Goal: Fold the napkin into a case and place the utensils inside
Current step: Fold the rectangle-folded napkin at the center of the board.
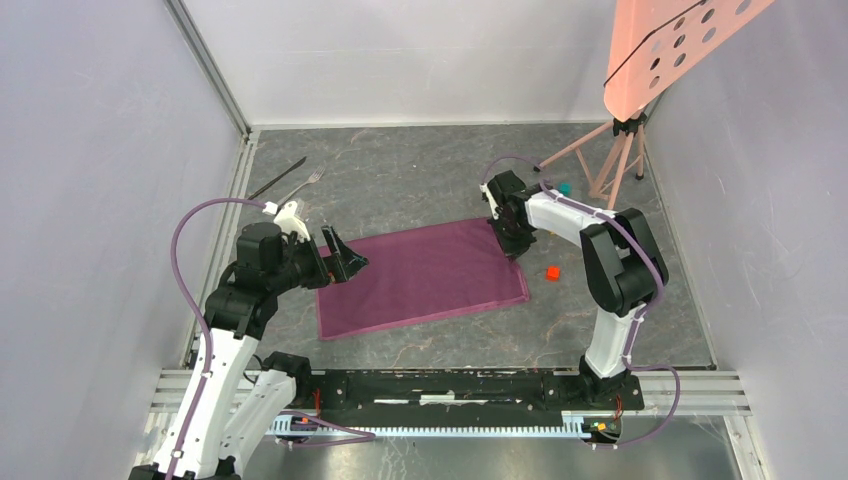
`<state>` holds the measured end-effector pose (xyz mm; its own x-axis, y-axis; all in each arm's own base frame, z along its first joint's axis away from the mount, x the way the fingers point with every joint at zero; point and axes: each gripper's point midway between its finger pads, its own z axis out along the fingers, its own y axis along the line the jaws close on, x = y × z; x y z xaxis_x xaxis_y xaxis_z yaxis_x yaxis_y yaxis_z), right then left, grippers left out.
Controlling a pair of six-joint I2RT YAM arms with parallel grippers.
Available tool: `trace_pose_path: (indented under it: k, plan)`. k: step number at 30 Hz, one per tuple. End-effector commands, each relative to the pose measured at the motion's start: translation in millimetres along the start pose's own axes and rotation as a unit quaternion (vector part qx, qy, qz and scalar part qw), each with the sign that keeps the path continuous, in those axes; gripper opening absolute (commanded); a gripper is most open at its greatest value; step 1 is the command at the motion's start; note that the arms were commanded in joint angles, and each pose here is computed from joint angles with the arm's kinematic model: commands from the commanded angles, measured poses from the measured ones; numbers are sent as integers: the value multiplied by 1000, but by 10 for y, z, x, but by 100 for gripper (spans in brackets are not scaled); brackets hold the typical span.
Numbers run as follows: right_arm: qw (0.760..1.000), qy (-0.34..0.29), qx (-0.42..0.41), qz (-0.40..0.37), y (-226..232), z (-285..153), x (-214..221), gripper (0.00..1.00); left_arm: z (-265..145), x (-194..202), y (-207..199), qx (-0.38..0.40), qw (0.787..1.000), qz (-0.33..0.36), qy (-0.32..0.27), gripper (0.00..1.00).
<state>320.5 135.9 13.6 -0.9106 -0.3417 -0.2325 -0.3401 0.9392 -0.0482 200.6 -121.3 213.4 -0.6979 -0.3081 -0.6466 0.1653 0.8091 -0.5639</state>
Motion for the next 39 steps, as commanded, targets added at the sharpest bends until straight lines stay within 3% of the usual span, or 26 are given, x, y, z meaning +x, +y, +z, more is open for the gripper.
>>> trace_pose_path:
  k: [1, 5, 17, 23, 29, 39]
  plan:
    - [995, 5, 89, -47, -323, -129, -19, 0, 33, -58, -7, 7, 1000, 24, -11, 100]
    - [984, -11, 171, -51, -620, -341, -78, 0, 53, -53, 12, 3, 1000, 21, -7, 100]
    - [976, -66, 196, -67, -496, -665, -223, 0, 59, -41, 21, 1, 1000, 19, -4, 100]
    - [983, -94, 131, -93, 62, -779, -279, 0, 71, -38, 23, 0, 1000, 17, -1, 100]
    - [983, -127, 21, -131, 927, -849, -369, 0, 80, -38, 33, -2, 1000, 16, 0, 100]
    - [959, -148, -204, -130, 2407, -913, -456, 0, -54, -117, -19, 3, 999, 28, -37, 100]
